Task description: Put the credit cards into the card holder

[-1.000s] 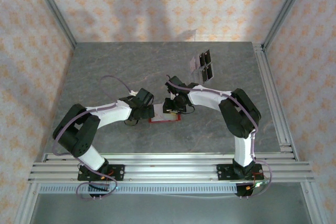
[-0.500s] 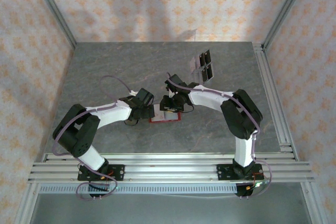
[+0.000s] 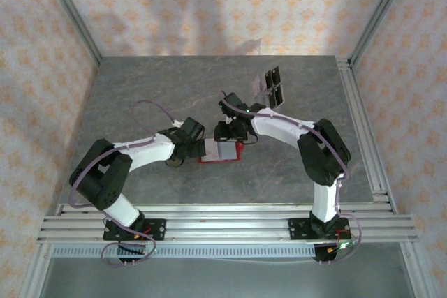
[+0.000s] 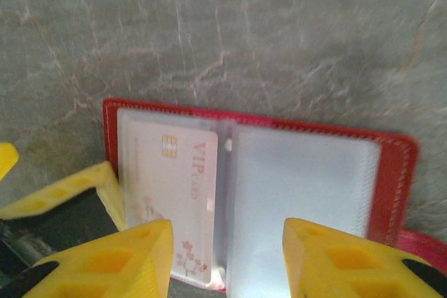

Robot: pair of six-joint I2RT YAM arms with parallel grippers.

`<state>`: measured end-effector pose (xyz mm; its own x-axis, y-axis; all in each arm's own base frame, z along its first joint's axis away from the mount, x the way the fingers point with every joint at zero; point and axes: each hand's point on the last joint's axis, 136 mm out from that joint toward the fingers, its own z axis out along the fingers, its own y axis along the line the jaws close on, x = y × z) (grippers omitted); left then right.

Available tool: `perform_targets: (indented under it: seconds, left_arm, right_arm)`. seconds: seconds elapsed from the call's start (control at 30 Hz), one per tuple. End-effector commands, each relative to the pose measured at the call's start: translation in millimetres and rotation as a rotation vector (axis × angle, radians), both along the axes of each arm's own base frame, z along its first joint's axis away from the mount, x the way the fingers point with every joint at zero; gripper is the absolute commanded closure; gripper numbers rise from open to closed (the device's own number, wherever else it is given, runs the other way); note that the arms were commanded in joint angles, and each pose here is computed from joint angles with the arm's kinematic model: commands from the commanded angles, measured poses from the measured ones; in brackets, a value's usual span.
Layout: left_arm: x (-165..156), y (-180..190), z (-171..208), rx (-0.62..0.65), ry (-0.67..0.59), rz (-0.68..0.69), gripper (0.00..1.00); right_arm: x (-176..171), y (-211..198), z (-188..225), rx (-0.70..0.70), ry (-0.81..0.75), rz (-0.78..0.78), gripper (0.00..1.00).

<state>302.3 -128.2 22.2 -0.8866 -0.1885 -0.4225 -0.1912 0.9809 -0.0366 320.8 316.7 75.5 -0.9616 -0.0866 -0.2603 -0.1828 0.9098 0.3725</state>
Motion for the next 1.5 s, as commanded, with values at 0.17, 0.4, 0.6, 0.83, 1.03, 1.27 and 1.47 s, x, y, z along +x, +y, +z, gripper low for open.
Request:
perform_targets:
  seconds: [0.17, 0.4, 0.6, 0.83, 1.03, 1.27, 1.47]
  left_arm:
    - [-1.6, 4.7, 0.2, 0.021, 0.001, -0.007, 0.0]
    - [-0.9, 4.0, 1.2, 0.022, 0.001, -0.01, 0.0]
    - [0.2, 3.4, 1.3, 0.023, 0.001, -0.011, 0.0]
    - [1.5, 2.6, 0.0, 0.022, 0.001, -0.012, 0.0]
    - [1.5, 2.1, -1.9, 0.022, 0.002, -0.014, 0.0]
    - [2.0, 1.4, -0.9, 0.016, -0.001, -0.013, 0.0]
    - [0.0, 7.2, 20.3, 0.027, -0.041, -0.021, 0.0]
  right_arm:
    - [17.6, -15.5, -12.2, -0.124, -0.015, 0.036, 0.54]
    - [13.9, -19.4, -32.5, -0.153, 0.015, 0.039, 0.54]
    - [5.7, -21.3, -48.2, -0.156, 0.052, 0.042, 0.54]
    - [-8.7, -13.0, -56.0, -0.088, 0.109, 0.036, 0.54]
    - [-17.0, 0.9, -52.6, -0.025, 0.137, 0.043, 0.54]
    - [-19.6, 13.7, -48.9, 0.035, 0.158, 0.034, 0.55]
    - [-19.2, 12.2, -51.6, 0.027, 0.159, 0.029, 0.55]
